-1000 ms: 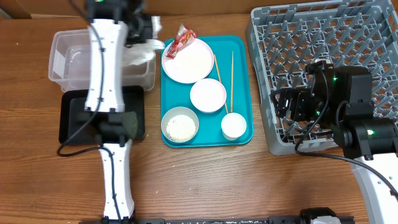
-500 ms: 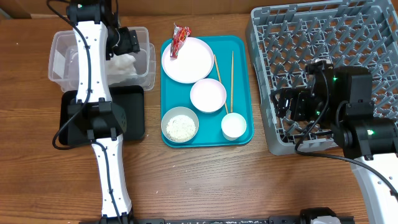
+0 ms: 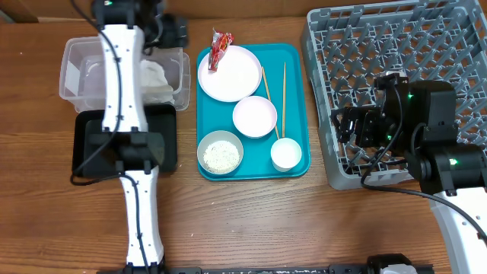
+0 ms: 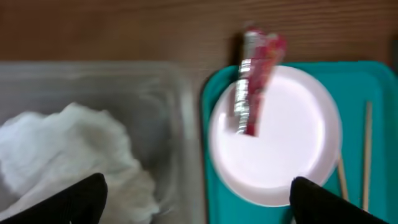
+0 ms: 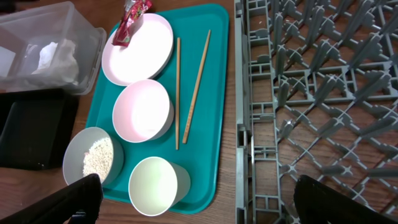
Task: Sort waste into correct bins and load items into the dishwasher
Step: 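Carry the tissue with the left gripper into the clear plastic bin, then grasp the red snack wrapper on the plate with the left gripper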
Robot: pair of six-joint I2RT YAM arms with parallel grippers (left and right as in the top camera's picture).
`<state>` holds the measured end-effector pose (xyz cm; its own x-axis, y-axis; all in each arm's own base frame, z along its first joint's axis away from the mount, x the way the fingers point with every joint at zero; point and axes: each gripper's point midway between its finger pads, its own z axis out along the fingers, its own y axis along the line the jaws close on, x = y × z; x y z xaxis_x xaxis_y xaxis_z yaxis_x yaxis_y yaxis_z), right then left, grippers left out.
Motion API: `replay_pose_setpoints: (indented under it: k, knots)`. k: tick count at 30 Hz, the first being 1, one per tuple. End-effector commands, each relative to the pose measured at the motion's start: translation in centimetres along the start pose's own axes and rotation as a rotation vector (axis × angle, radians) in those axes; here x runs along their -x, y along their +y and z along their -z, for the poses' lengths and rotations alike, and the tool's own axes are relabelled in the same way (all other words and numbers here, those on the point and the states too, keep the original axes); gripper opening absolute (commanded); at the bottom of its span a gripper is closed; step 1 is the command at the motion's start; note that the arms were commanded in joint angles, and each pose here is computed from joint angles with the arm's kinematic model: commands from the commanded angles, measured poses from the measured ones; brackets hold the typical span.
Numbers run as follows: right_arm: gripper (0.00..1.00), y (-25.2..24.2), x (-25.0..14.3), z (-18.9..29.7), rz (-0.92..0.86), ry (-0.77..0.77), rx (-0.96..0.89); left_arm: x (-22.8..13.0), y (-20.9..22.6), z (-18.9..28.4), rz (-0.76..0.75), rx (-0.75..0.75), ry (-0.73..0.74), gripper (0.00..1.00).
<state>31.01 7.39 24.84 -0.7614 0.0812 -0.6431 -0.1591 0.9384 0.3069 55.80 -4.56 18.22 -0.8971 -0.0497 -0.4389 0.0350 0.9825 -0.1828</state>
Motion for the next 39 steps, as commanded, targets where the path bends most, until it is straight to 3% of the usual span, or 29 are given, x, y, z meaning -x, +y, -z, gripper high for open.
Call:
replay_pose_setpoints:
  k: [1, 6, 11, 22, 39]
  knots:
    - [1.0, 0.8, 0.8, 0.4, 0.005, -0.02, 0.029, -0.2, -6.2, -0.6, -0.195, -0.046, -0.017, 0.96]
    - [1.0, 0.7, 0.7, 0.1, 0.002, -0.009, 0.028, -0.9, -8.5, -5.4, -0.242, 0.025, -0.006, 0.96]
    - [1.0, 0.5, 0.5, -0.3, -0.004, 0.009, 0.026, -1.2, -7.7, -8.4, -0.193, 0.122, -0.014, 0.95]
    - [1.0, 0.2, -0.1, -0.9, -0.015, 0.044, 0.021, -1.8, -7.0, -11.6, -0.25, 0.108, -0.007, 0.98]
    - [1.0, 0.2, -0.2, -0.9, -0.016, 0.048, 0.02, -5.2, -6.5, -16.1, -0.29, 0.082, 0.063, 0.82]
